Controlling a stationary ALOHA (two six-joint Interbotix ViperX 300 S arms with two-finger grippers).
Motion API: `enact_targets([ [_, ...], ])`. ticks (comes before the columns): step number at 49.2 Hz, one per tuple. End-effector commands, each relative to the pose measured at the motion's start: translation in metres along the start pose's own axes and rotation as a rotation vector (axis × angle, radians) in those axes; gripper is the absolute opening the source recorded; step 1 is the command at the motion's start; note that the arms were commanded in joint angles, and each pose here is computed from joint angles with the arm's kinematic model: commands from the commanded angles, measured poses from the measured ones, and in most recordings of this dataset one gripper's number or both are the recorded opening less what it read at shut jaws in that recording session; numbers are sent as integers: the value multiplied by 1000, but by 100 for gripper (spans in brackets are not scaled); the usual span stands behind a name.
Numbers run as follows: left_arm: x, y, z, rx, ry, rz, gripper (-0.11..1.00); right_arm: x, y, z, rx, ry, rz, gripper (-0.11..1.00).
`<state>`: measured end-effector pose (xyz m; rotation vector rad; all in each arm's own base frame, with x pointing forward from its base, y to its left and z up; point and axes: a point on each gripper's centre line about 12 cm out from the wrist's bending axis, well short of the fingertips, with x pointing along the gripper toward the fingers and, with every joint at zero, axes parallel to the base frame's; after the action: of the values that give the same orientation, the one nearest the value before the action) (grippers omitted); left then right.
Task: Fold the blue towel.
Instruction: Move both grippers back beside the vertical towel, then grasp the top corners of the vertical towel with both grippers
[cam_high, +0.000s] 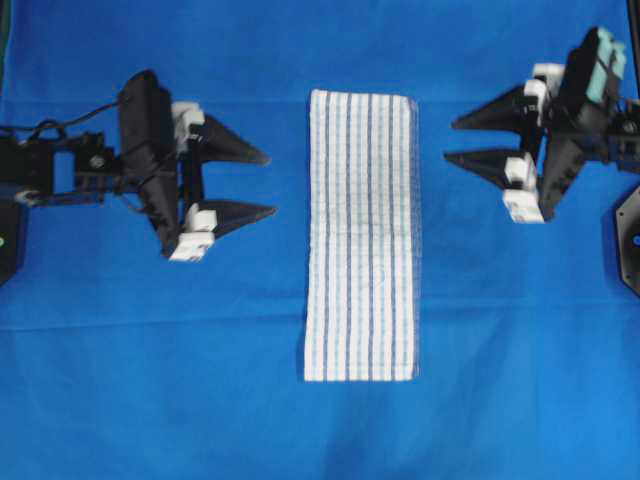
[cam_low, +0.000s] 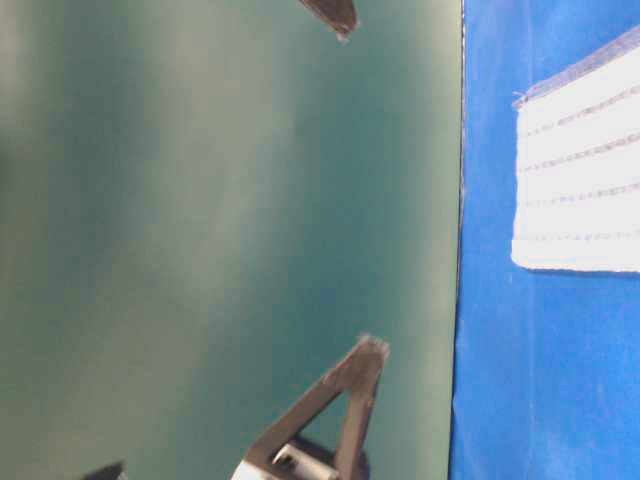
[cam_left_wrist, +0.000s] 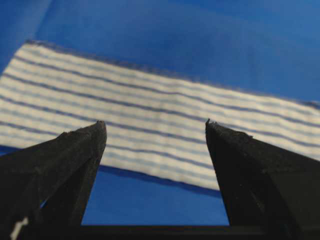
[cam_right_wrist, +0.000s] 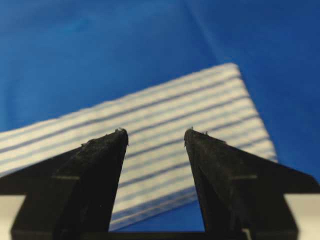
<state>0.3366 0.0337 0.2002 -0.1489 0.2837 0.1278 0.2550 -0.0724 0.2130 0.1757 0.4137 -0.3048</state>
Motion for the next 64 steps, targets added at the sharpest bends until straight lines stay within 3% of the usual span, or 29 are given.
enact_targets([
  [1, 16, 19, 6, 4, -11, 53, 74, 10, -12, 9, 18, -10, -44, 58],
  [11, 51, 65, -3, 25, 21, 162, 73, 41, -46, -6, 54, 80, -147, 58],
  [26, 87, 113, -29, -4, 60, 255, 73, 87, -79, -36, 88, 182, -225, 58],
  [42, 106, 131, -68, -20, 113, 282, 73, 105, -87, -56, 100, 230, -240, 58],
  [64, 110, 140, -76, -27, 121, 299, 74, 119, -84, -73, 115, 273, -234, 58],
])
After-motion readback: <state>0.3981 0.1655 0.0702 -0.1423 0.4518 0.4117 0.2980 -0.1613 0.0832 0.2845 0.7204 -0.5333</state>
